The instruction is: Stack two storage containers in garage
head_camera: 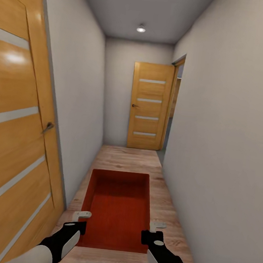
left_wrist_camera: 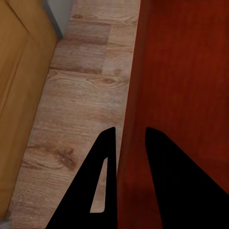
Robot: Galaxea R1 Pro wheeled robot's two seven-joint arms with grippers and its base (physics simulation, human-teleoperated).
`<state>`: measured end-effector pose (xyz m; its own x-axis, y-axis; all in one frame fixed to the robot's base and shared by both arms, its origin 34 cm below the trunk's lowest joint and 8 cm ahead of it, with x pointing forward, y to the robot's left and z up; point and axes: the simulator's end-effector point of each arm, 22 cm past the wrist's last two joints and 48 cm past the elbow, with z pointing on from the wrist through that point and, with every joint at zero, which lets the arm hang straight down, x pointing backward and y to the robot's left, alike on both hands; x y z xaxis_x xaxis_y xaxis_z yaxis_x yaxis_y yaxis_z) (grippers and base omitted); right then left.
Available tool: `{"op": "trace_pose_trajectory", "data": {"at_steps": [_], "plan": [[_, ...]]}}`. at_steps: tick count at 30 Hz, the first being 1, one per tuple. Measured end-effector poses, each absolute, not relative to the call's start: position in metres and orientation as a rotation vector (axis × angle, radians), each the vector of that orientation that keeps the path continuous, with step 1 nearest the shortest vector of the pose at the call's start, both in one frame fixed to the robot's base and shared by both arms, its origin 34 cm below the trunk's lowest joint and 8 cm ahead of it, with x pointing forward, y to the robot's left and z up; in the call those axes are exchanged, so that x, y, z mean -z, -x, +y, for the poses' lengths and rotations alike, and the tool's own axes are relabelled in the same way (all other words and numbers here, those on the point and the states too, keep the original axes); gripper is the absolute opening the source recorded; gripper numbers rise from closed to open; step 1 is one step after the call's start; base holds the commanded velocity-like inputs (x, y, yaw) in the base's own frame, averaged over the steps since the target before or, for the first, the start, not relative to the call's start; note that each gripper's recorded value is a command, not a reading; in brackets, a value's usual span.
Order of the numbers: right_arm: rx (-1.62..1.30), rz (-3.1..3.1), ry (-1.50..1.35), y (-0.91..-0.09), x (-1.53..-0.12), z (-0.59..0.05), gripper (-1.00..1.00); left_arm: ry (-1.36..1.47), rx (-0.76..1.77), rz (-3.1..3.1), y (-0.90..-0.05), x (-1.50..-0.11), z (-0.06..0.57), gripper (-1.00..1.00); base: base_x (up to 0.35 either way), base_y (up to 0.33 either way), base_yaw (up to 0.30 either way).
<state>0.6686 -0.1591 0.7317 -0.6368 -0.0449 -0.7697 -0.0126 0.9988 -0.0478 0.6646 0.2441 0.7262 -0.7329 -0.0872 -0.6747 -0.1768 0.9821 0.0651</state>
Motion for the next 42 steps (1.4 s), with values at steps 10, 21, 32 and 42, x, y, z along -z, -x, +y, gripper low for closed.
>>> {"op": "trace_pose_trajectory", "data": {"at_steps": [10,21,32,42], "plan": [[0.049,2.264,0.044,-0.6684,-0.7316,-0.1583,-1.00,0.186,-0.160,2.399,-0.6637,-0.7252,0.2449,-1.00,0.323,0.000,0.000],[0.047,2.261,0.040,-0.6686,-0.7317,-0.1593,-1.00,0.184,-0.161,2.396,-0.6646,-0.7263,0.2439,-1.00,0.323,0.021,0.000],[0.047,2.260,0.039,-0.6688,-0.7318,-0.1596,-1.00,0.184,-0.161,2.395,-0.6647,-0.7264,0.2436,-1.00,0.323,0.081,0.000],[0.047,2.260,0.038,-0.6687,-0.7318,-0.1596,-1.00,0.183,-0.161,2.396,-0.6648,-0.7266,0.2436,-1.00,0.323,0.109,0.000]]}}
